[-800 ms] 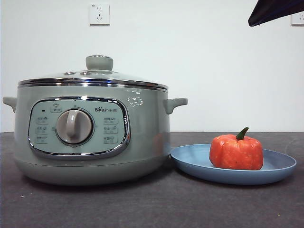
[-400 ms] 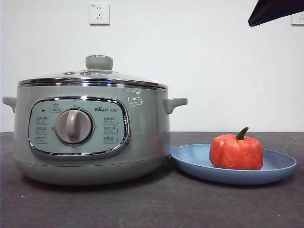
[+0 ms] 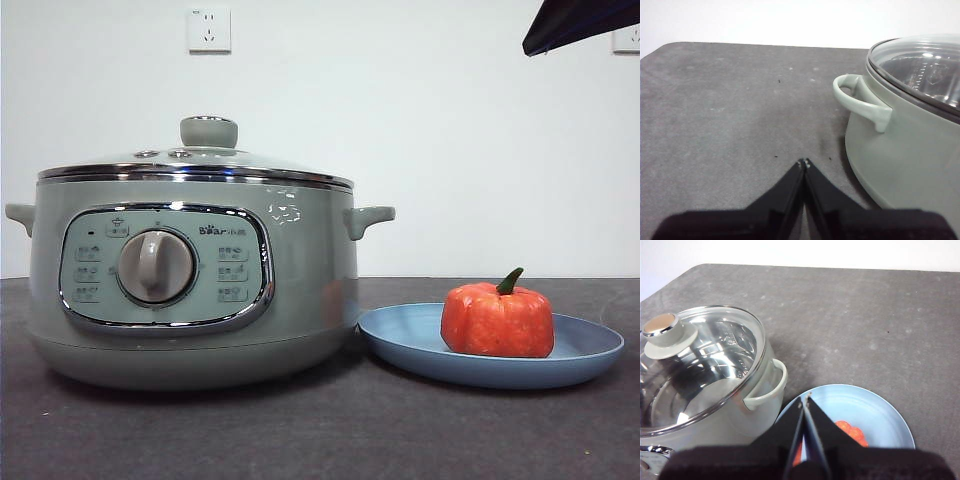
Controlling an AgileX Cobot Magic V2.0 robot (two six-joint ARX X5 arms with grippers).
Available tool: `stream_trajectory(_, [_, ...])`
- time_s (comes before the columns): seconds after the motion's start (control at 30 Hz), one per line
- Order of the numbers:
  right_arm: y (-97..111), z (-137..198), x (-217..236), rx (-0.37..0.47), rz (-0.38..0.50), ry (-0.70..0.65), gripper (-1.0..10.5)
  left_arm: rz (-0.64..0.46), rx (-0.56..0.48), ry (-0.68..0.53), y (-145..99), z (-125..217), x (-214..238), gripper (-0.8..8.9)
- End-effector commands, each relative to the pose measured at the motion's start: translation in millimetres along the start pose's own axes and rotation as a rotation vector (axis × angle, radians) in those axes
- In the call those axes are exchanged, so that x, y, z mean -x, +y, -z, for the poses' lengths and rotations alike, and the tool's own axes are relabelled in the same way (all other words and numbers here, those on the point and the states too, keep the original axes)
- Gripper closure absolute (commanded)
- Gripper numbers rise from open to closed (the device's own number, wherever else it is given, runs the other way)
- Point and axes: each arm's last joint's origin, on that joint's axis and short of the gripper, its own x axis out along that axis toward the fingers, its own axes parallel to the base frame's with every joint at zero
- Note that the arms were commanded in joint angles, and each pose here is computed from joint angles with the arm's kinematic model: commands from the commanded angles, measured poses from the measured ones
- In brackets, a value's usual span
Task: Take the pumpkin out from the steamer,put the pumpkin in the blue plate,close the lid
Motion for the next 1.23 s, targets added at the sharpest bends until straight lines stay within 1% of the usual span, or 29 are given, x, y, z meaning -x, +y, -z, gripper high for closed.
stream_trajectory(0.03, [0,1,0,0.003,0.003,0.004,9.6,-0.003,0.007,0.012,1,4,-1,8.17])
stream_trajectory(0.13, [-1,3,4,0.017,0.003,0.025,9.6,-0.003,0.006,0.013,1,4,-1,8.17])
stream_trajectory(0.17, [-3,4,9,0.04,0.02,0.022,9.6,-0.003,0.007,0.013,1,4,-1,8.17])
stream_trajectory(0.23, [-8,4,18,0.074,0.046,0.002,9.6,-0.003,0.006,0.012,1,4,-1,8.17])
stream_trajectory(0.33, [-20,8,31,0.12,0.083,-0.071,9.6,-0.003,0.007,0.013,1,4,-1,8.17])
stream_trajectory(0.37, [-24,11,34,0.122,0.087,-0.096,9.6,-0.003,0.007,0.012,1,4,-1,8.17])
stream_trajectory(0.5, [-43,40,37,0.101,0.039,-0.221,9.6,-0.004,0.007,0.012,1,4,-1,8.17])
stream_trajectory(0.53, [-49,50,36,0.089,0.04,-0.246,9.6,-0.003,0.006,0.012,1,4,-1,8.17])
stream_trajectory(0.63, [-61,79,33,0.063,0.092,-0.286,9.6,-0.004,0.007,0.012,1,4,-1,8.17])
stream_trajectory(0.73, [-68,103,28,0.05,0.128,-0.277,9.6,-0.003,0.006,0.012,1,4,-1,8.17])
stream_trajectory(0.83, [-72,121,24,0.043,0.152,-0.268,9.6,-0.003,0.006,0.013,1,4,-1,8.17])
stream_trajectory(0.97, [-74,136,19,0.036,0.157,-0.247,9.6,-0.003,0.006,0.013,1,4,-1,8.17])
stream_trajectory(1.1, [-75,148,13,0.012,0.156,-0.222,9.6,-0.003,0.007,0.012,1,4,-1,8.17])
stream_trajectory(1.23, [-75,154,13,-0.007,0.156,-0.169,9.6,-0.003,0.006,0.012,1,4,-1,8.17])
